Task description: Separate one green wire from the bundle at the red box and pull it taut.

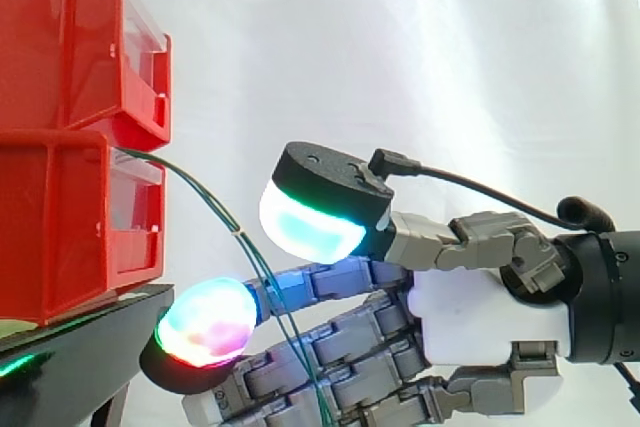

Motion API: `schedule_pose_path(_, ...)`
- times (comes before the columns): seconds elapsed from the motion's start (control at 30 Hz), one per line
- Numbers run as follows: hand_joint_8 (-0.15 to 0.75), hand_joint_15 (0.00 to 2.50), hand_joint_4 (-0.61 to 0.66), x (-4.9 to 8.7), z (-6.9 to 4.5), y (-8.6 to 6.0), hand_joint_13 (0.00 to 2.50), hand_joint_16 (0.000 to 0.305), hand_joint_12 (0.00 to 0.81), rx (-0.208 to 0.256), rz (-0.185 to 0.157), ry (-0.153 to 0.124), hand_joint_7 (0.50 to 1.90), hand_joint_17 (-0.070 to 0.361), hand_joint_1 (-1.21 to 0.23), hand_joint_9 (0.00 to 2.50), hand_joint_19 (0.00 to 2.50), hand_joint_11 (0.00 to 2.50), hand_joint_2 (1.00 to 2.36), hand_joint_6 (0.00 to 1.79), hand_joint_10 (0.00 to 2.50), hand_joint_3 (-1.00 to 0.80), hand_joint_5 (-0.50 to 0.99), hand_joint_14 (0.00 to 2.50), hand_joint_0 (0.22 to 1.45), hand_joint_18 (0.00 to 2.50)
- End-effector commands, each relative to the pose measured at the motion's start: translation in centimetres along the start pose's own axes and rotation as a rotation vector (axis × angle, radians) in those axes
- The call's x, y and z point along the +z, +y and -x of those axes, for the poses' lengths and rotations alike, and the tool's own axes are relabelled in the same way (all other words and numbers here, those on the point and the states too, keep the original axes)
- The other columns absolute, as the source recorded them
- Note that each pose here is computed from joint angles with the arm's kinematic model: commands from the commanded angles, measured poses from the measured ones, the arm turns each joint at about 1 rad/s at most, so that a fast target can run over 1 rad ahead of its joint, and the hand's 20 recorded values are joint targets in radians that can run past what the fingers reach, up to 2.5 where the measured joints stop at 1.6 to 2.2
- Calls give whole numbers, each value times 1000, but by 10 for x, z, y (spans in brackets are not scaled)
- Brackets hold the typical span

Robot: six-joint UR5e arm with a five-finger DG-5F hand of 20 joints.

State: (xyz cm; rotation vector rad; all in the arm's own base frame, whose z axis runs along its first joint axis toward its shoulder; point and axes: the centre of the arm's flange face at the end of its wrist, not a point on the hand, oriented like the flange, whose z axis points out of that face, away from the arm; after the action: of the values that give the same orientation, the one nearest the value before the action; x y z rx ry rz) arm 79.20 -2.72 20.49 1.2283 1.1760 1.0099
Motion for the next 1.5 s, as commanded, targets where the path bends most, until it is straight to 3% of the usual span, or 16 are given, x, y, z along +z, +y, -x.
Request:
schedule_pose_path(0.0, 256, 135, 305, 0, 3, 1, 622, 54, 346, 6, 0, -3, 932, 122, -558, 714, 310, 41, 1005, 504, 2, -458, -123, 7, 563, 485)
schedule_pose_path(0.33, 253, 154, 288, 3, 3, 8, 630, 53, 342, 8, 7, -6, 1034, 120, -565, 733, 318, 57, 1009, 504, 2, -414, -112, 7, 590, 491)
schedule_pose_path(0.97, 258, 157, 267, 1, 16, 21, 640, 53, 343, -3, -68, -10, 1114, 120, -564, 752, 323, 91, 1007, 504, 4, -428, -105, 7, 587, 498)
schedule_pose_path(1.03, 259, 163, 264, -3, 22, 31, 641, 53, 343, -6, -79, -14, 1115, 120, -563, 753, 323, 87, 1006, 504, 1, -429, -104, 7, 587, 498)
schedule_pose_path(1.13, 260, 160, 270, -5, 22, 31, 642, 53, 342, -10, -91, -13, 1123, 120, -563, 758, 323, 92, 1007, 504, 4, -428, -103, 7, 586, 499)
schedule_pose_path(1.47, 261, 164, 216, -9, 22, 43, 649, 53, 339, -17, -88, -11, 1277, 118, -561, 771, 327, 111, 1010, 502, 4, -397, -86, 7, 602, 501)
